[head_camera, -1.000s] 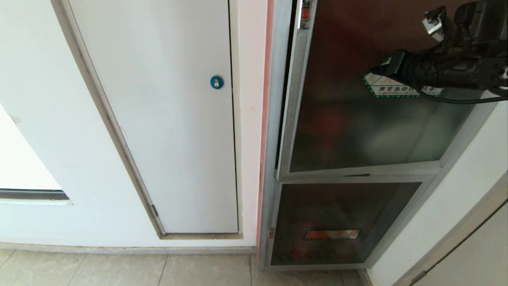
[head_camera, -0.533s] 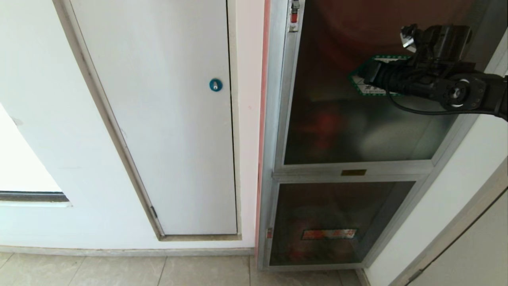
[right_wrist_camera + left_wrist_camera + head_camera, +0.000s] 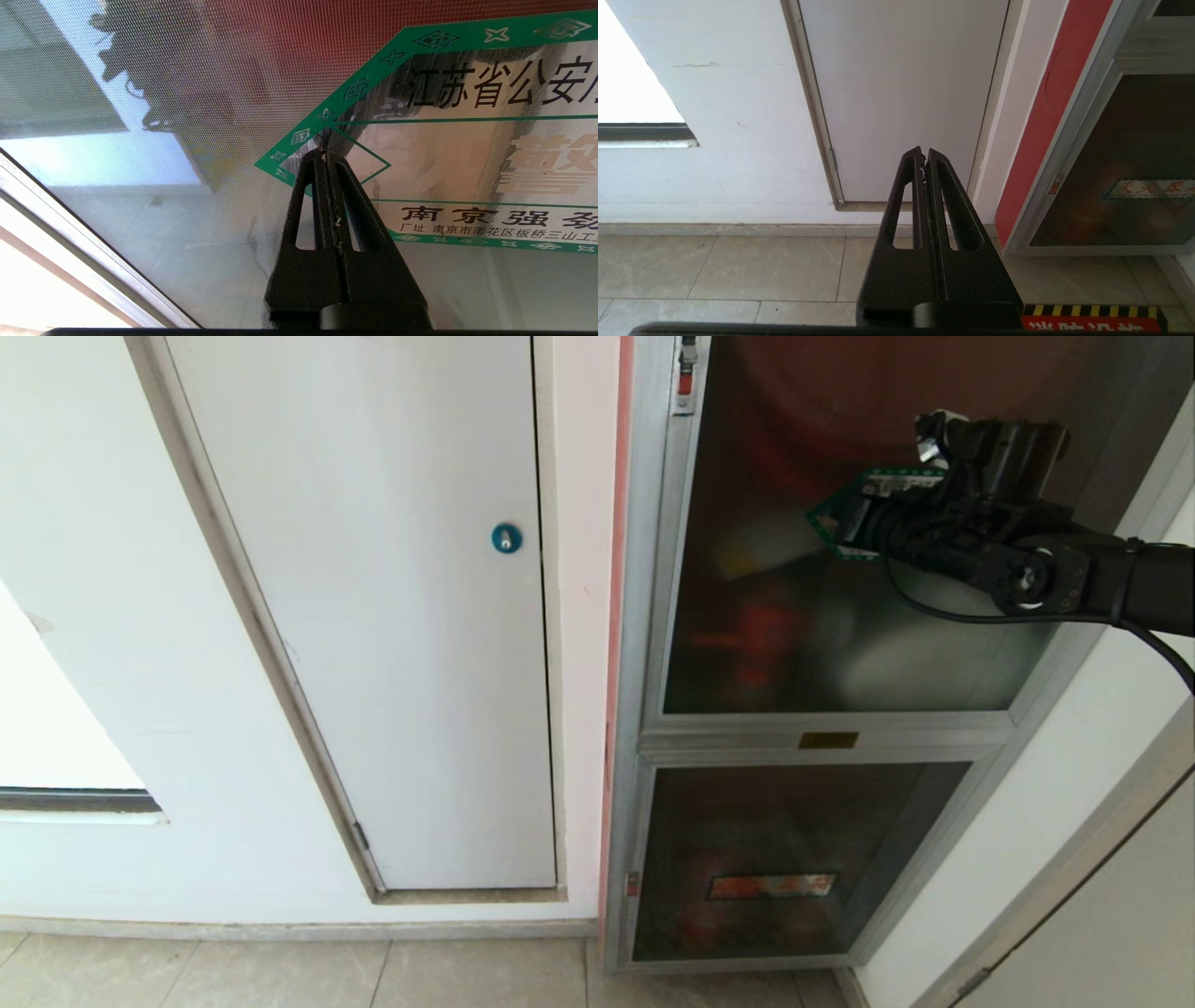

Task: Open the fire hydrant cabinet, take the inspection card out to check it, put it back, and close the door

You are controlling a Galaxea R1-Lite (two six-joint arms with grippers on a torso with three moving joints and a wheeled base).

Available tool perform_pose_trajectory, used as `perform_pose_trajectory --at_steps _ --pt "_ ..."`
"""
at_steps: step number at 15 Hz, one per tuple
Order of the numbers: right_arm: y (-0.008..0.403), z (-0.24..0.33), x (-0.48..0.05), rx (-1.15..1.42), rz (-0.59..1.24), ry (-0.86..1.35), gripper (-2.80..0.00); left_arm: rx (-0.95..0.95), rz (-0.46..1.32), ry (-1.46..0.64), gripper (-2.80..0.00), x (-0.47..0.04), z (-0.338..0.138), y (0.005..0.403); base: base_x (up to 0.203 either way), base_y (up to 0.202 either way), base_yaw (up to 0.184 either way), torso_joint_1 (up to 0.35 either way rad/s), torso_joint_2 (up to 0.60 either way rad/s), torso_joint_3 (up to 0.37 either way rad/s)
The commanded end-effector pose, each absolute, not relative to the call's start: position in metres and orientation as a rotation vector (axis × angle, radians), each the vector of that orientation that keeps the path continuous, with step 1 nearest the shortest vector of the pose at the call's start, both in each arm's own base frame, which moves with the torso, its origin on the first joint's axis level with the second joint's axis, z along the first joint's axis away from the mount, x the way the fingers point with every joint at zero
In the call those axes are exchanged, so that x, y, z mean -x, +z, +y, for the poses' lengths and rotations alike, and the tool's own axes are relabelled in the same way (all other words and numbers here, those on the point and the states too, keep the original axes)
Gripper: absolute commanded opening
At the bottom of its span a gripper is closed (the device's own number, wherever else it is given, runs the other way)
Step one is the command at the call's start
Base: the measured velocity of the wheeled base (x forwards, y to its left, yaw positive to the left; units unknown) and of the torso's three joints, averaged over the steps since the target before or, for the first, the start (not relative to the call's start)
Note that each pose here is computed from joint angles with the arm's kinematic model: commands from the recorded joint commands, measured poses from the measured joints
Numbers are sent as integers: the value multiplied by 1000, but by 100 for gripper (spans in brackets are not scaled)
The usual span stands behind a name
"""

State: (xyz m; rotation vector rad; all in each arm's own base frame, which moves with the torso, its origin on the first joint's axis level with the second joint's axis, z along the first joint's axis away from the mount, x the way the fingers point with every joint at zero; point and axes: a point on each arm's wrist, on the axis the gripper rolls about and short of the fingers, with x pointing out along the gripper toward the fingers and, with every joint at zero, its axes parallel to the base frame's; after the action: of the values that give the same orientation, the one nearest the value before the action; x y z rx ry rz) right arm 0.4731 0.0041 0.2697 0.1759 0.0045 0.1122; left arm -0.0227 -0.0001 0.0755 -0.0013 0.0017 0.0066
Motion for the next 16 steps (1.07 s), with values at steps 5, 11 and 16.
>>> perform_pose_trajectory --at_steps 5,11,16 --pt "280 10 -453 -185 26 121 -280 2 4 8 -280 22 0 75 0 0 0 0 0 0" --pt "307 11 -410 -234 13 130 -280 2 4 8 -280 22 0 75 0 0 0 0 0 0" --pt "323 11 -380 -238 -3 133 -280 2 4 8 -280 22 0 75 0 0 0 -1 13 8"
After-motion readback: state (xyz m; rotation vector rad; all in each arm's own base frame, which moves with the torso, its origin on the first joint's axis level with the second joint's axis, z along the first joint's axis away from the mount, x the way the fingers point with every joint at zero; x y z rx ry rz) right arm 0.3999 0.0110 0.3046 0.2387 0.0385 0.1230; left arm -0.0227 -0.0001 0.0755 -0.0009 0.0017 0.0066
